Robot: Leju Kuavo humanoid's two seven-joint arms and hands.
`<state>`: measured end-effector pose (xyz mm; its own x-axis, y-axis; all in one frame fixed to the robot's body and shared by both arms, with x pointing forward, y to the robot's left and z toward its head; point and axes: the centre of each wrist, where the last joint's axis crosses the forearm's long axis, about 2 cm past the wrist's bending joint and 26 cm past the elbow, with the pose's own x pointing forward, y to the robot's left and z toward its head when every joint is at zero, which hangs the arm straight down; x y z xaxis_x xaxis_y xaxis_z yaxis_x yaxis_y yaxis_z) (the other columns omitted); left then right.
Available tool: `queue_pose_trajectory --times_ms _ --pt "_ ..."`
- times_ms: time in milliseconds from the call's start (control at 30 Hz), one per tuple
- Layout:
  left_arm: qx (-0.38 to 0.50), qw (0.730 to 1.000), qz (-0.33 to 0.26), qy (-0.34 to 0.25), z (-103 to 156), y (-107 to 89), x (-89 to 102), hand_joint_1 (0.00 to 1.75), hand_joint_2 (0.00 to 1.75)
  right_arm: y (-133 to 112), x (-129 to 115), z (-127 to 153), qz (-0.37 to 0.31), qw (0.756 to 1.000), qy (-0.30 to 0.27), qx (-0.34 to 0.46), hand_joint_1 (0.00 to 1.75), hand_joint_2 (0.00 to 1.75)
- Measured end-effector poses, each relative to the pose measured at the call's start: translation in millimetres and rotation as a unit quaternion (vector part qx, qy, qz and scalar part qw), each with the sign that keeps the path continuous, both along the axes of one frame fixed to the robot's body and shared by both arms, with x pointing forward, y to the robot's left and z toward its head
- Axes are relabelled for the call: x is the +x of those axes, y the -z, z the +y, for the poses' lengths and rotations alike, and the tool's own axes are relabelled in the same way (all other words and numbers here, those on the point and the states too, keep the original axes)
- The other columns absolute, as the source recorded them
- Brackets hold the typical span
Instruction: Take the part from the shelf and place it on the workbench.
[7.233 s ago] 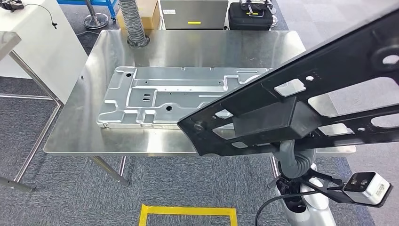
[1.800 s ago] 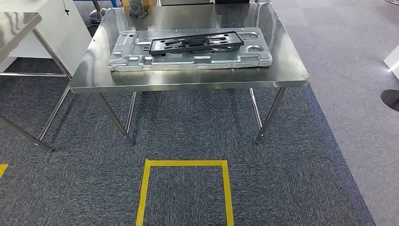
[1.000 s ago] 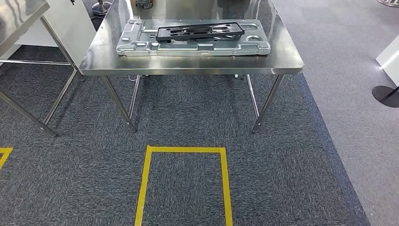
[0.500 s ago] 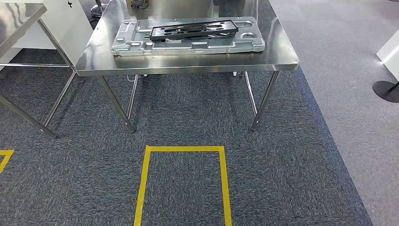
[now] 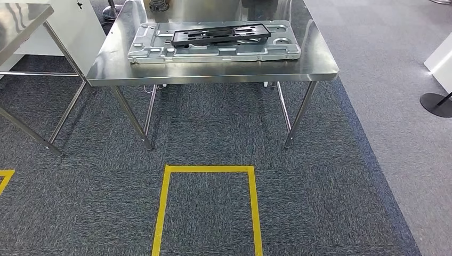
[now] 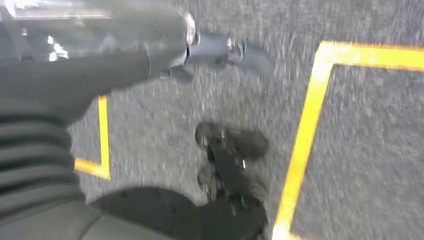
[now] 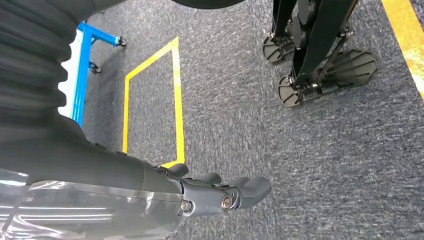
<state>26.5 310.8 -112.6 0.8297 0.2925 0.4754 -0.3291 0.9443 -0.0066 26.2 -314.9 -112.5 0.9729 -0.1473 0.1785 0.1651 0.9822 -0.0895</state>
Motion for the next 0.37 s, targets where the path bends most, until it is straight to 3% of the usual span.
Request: queue_pose_trajectory --times_ms 367 --pt "0.007 0.999 0.029 0.034 4.7 -0.3 -4.2 0.0 0.0 -0.3 -2.8 -2.6 -0.011 1.0 -0.016 -0.004 0.0 0.0"
